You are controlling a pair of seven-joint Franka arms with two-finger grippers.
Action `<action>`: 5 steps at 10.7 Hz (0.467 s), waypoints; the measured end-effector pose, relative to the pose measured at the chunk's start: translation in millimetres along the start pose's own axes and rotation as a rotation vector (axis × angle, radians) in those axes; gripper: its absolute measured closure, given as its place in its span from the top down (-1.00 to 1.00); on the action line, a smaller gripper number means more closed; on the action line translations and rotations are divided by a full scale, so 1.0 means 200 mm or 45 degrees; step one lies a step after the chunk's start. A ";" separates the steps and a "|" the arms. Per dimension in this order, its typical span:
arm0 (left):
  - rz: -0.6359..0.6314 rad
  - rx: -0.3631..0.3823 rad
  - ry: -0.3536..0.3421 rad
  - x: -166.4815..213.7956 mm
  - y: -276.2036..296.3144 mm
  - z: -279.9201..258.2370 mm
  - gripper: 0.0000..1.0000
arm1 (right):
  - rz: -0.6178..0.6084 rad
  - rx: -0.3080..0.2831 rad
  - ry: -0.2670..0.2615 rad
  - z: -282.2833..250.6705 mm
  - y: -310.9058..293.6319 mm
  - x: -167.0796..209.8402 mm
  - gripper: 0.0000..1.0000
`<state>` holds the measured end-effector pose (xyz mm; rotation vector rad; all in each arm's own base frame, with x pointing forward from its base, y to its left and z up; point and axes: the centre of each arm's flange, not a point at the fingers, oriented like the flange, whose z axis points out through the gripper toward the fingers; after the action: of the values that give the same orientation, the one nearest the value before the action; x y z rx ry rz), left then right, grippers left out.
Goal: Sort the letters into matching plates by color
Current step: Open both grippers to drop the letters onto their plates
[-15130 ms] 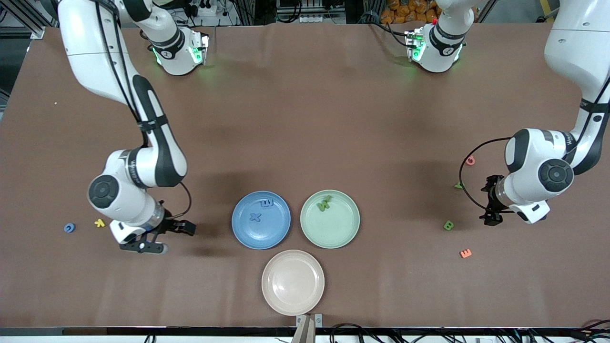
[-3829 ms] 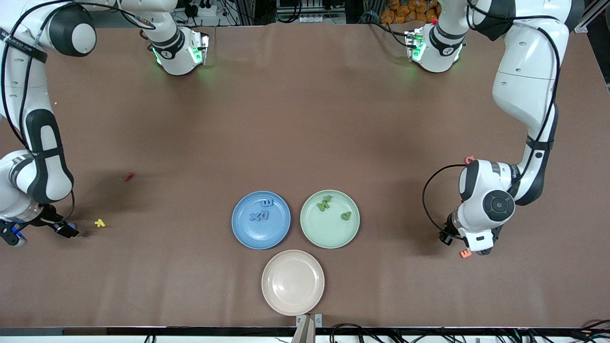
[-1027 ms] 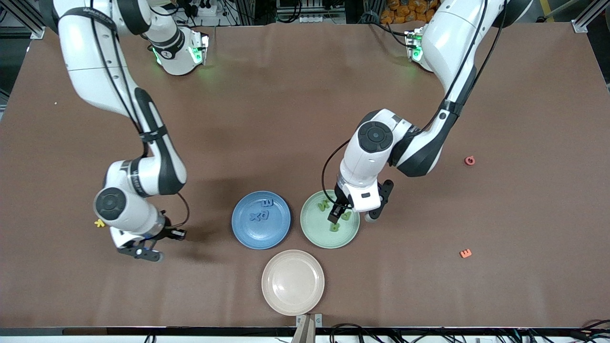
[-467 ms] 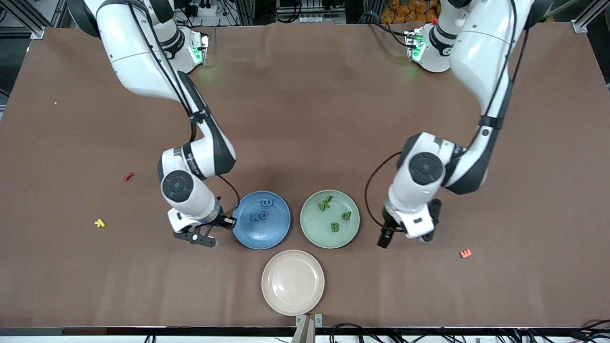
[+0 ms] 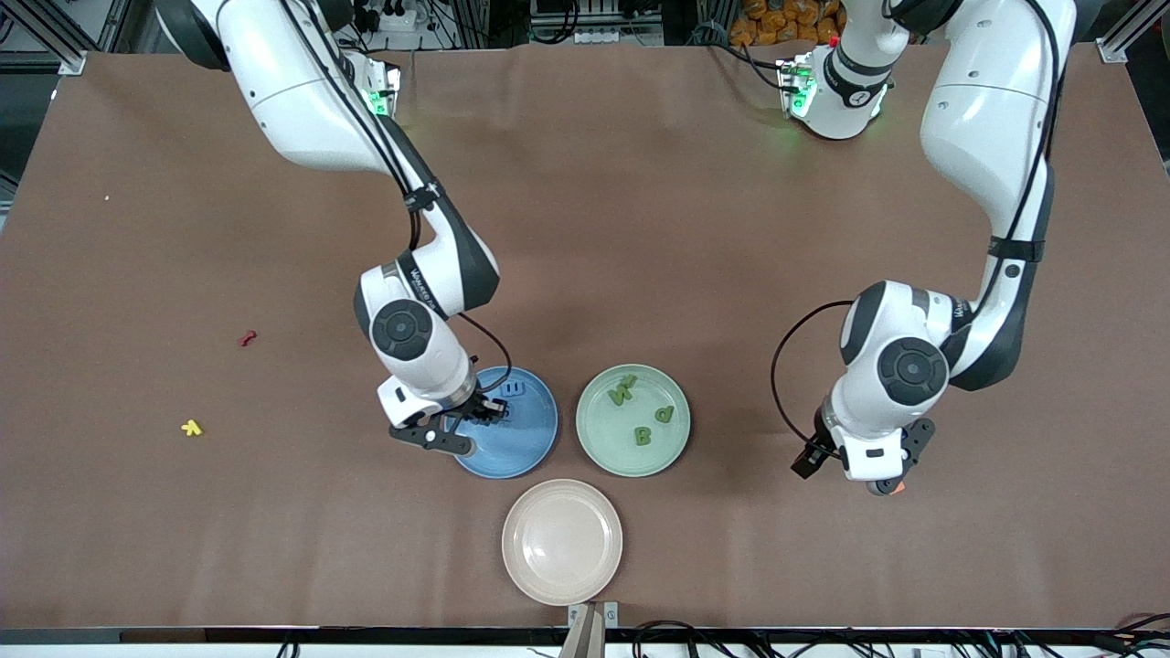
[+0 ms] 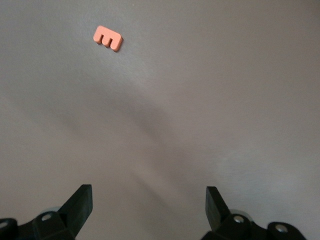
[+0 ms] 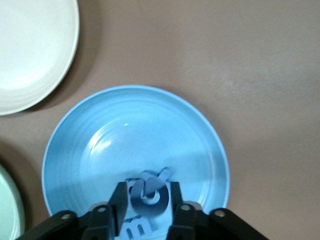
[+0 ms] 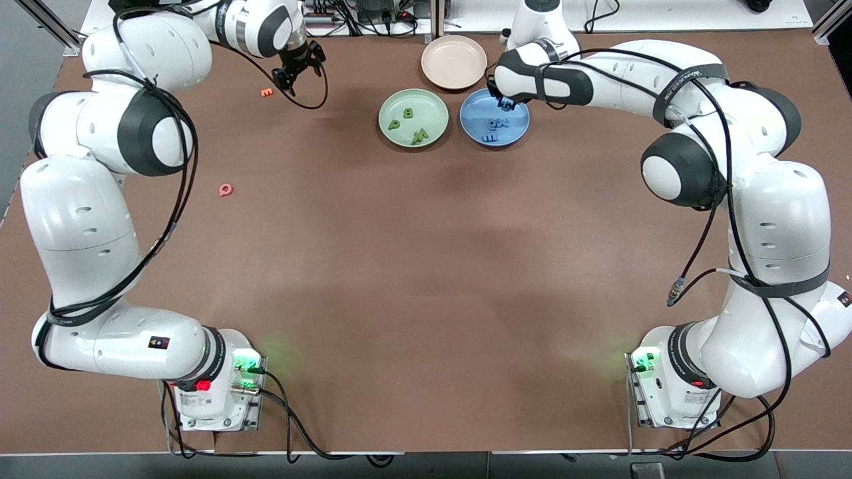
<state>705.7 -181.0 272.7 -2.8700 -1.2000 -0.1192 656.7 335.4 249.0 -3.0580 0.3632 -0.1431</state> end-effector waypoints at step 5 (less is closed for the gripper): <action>0.563 0.175 -0.135 0.12 -0.18 0.04 1.00 | -0.220 -0.009 0.017 -0.01 0.04 0.05 0.99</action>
<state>697.7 -138.5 265.6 -2.9621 -0.5310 0.1226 664.7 324.5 251.1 -3.0935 0.0994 -0.1701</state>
